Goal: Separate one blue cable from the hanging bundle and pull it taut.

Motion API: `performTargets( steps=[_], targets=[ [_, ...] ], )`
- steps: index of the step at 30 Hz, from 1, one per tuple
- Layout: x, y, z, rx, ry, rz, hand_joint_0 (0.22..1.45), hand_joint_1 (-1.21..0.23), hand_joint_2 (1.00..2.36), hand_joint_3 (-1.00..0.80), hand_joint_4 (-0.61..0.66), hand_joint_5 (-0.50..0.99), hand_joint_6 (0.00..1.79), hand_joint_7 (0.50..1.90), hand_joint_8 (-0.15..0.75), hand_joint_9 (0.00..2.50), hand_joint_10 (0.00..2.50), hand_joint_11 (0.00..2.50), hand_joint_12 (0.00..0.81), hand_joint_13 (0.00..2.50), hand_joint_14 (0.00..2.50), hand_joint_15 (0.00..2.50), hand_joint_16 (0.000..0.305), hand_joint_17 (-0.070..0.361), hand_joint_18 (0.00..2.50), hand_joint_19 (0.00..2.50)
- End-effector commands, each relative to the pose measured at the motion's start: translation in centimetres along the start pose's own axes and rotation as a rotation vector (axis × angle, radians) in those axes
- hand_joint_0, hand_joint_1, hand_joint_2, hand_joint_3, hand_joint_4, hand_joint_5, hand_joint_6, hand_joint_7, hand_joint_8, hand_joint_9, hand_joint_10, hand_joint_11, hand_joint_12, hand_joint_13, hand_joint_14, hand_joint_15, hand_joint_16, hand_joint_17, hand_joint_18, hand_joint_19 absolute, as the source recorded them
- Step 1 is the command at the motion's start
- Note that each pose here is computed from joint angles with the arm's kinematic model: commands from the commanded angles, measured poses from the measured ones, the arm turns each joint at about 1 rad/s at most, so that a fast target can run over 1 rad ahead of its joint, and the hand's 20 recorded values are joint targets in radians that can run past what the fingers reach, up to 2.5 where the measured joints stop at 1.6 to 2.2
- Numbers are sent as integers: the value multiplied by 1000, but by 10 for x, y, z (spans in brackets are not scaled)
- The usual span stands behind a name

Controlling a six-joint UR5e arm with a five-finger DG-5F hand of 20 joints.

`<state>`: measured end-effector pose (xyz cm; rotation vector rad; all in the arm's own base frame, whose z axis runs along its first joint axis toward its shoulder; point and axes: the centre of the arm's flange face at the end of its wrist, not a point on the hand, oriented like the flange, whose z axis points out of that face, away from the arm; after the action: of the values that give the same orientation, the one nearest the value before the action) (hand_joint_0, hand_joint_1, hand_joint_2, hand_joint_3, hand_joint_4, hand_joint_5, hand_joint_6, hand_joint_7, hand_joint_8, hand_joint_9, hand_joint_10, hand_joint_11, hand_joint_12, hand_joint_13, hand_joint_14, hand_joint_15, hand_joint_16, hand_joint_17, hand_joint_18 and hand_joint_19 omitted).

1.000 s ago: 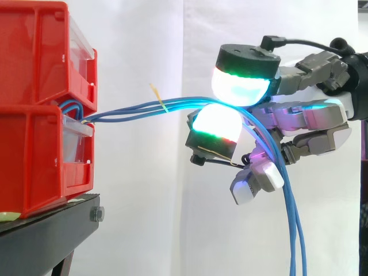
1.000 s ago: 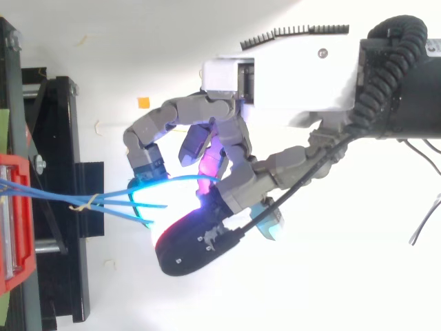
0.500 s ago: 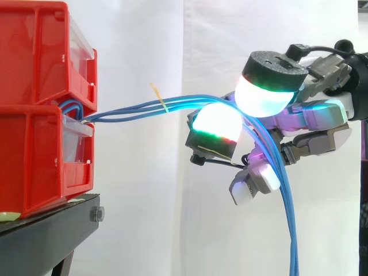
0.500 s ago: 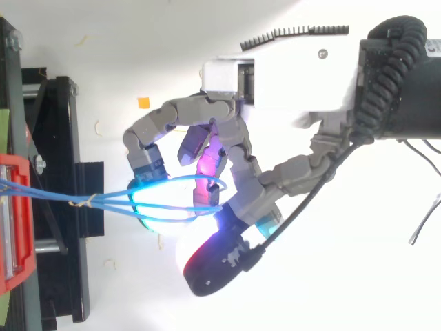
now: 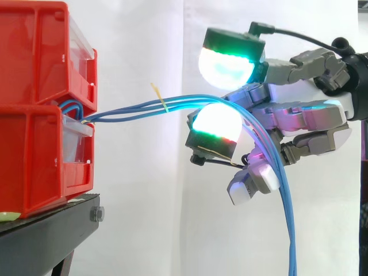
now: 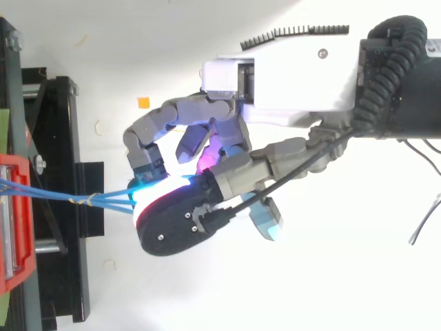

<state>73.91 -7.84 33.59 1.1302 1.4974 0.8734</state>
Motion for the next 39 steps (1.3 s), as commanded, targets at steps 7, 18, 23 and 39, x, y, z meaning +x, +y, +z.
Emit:
performTargets(
  steps=[7, 18, 23, 39],
  targets=[
    [0, 0, 0, 0, 0, -1, 696, -659, 1017, -250, 104, 140, 502, 1333, 72, 1918, 13, 282, 224, 1170, 14, 402, 46, 103, 560, 535],
    [1, 0, 0, -1, 1, -2, 702, -1071, 1000, -500, 46, 135, 502, 1308, 86, 1884, 15, 302, 225, 1134, 16, 389, 45, 101, 570, 514],
    [1, 0, 0, -1, 1, -2, 502, -1044, 1000, -500, 88, 135, 502, 1316, 87, 1889, 12, 287, 236, 1146, 15, 377, 49, 111, 595, 488],
    [4, 1, 0, -1, 1, -3, 678, -483, 1000, -500, 59, 141, 502, 1307, 45, 1935, 12, 255, 218, 1165, 14, 372, 45, 100, 573, 530]
  ],
)
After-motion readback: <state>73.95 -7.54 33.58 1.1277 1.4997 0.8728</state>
